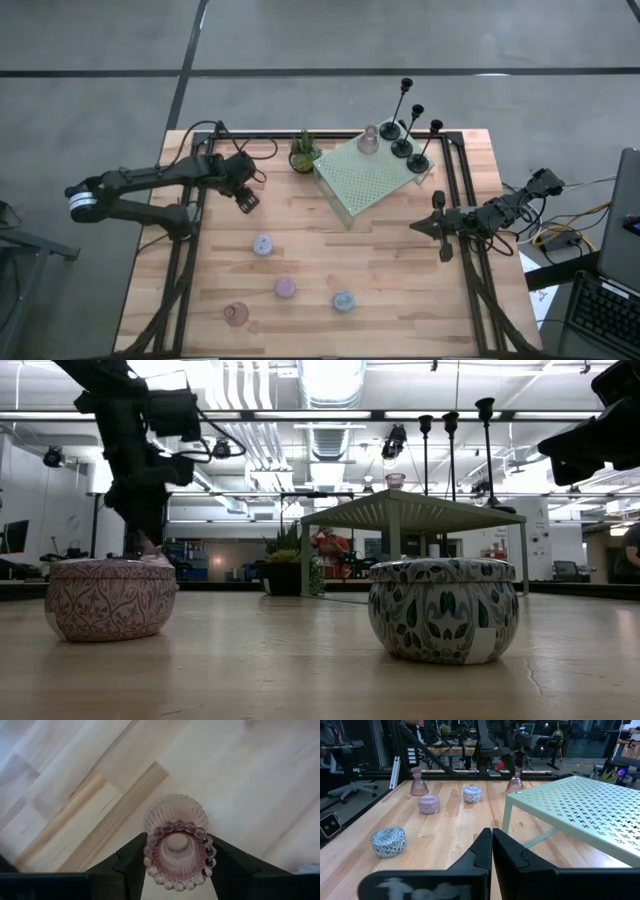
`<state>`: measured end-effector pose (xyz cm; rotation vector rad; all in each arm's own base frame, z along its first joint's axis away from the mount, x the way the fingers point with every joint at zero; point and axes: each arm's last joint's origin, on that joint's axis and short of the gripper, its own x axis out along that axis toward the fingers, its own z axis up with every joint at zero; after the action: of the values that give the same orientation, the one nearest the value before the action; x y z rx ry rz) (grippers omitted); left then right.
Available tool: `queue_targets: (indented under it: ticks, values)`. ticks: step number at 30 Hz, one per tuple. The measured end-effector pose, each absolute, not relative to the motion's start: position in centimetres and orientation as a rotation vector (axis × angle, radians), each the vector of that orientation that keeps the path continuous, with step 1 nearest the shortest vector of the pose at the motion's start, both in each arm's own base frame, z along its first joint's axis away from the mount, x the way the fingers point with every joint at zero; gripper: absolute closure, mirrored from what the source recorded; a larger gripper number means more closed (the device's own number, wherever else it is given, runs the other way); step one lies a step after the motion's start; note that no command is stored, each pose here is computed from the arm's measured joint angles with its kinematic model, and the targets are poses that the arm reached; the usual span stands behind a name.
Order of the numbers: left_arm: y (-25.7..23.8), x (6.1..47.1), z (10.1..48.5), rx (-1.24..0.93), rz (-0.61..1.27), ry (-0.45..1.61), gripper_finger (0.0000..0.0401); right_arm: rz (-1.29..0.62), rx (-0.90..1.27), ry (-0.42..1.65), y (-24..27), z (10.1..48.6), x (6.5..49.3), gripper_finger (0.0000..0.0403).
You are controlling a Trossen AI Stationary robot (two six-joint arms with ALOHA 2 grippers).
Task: Pick & Place candle stick holders
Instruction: Put the top pink candle holder on the shelf aligned with the other pink candle holder
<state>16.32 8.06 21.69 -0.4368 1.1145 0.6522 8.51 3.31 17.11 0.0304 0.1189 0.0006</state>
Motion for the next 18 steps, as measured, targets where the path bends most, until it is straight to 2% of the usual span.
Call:
queue_targets:
  ticks: [13,18]
  values:
    - [7.6,19.4,29.9,-0.422,0.481,0.834,0.0221,0.001,0.032,0.119,3.3,17.1,8.5,0.0394]
    - [7.2,22.1,32.8,-0.4,0.378,0.68,0.0221,0.0,0.031,0.119,3.3,17.1,8.5,0.0394]
